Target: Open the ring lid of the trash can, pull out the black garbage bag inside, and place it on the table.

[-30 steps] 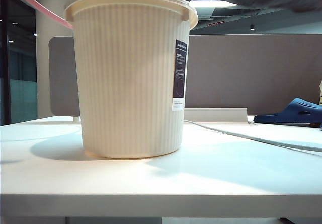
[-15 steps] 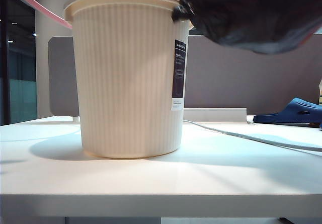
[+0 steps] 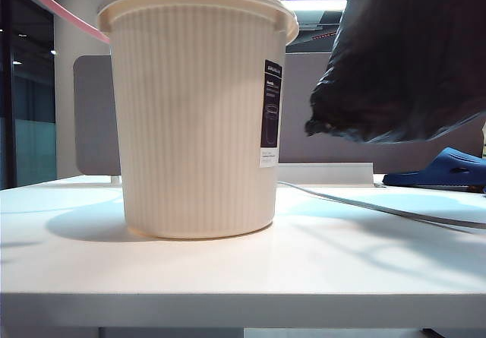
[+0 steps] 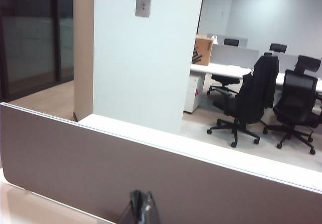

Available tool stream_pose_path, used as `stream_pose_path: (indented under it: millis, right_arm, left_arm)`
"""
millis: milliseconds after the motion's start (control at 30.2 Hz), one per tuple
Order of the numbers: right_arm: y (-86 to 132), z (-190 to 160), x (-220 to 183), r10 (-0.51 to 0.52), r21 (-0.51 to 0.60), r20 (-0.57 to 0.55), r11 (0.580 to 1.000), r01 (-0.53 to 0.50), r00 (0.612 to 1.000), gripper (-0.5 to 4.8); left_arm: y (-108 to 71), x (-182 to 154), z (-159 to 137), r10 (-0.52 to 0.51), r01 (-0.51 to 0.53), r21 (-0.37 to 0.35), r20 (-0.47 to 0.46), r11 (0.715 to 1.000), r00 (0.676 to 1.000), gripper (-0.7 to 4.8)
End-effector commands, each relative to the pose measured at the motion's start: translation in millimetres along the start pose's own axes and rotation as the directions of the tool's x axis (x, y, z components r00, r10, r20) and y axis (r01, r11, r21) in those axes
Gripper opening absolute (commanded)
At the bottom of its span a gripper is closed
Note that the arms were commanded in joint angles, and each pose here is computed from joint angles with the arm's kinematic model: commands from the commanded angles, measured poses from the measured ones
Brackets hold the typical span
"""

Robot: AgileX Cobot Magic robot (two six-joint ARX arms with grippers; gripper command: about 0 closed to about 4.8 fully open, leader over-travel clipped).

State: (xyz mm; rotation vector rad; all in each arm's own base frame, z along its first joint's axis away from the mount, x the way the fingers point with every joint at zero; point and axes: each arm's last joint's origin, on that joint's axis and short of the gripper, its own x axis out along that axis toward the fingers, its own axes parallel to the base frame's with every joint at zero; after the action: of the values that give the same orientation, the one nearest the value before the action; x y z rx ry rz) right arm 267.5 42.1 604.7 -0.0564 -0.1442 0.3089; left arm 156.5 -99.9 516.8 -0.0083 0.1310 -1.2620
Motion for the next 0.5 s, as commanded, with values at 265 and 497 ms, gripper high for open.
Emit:
stream_pose_path:
  millis: [265, 497]
  right_arm:
    - [-13.2, -35.9, 47.0, -0.057, -0.019, -0.092, 0.998, 0.056, 0.994, -0.05]
    - [-25.0, -69.4, 76.4, -0.07, -0.007, -0.203, 0.998, 0.07, 0.977, -0.05]
  left_arm:
    - [4.3, 4.4, -8.8, -0.002, 0.002, 0.011, -0.025, 1.0, 1.0, 2.24]
    - [4.3, 4.4, -10.7, -0.003, 0.003, 0.015, -0.038, 1.0, 0.999, 2.24]
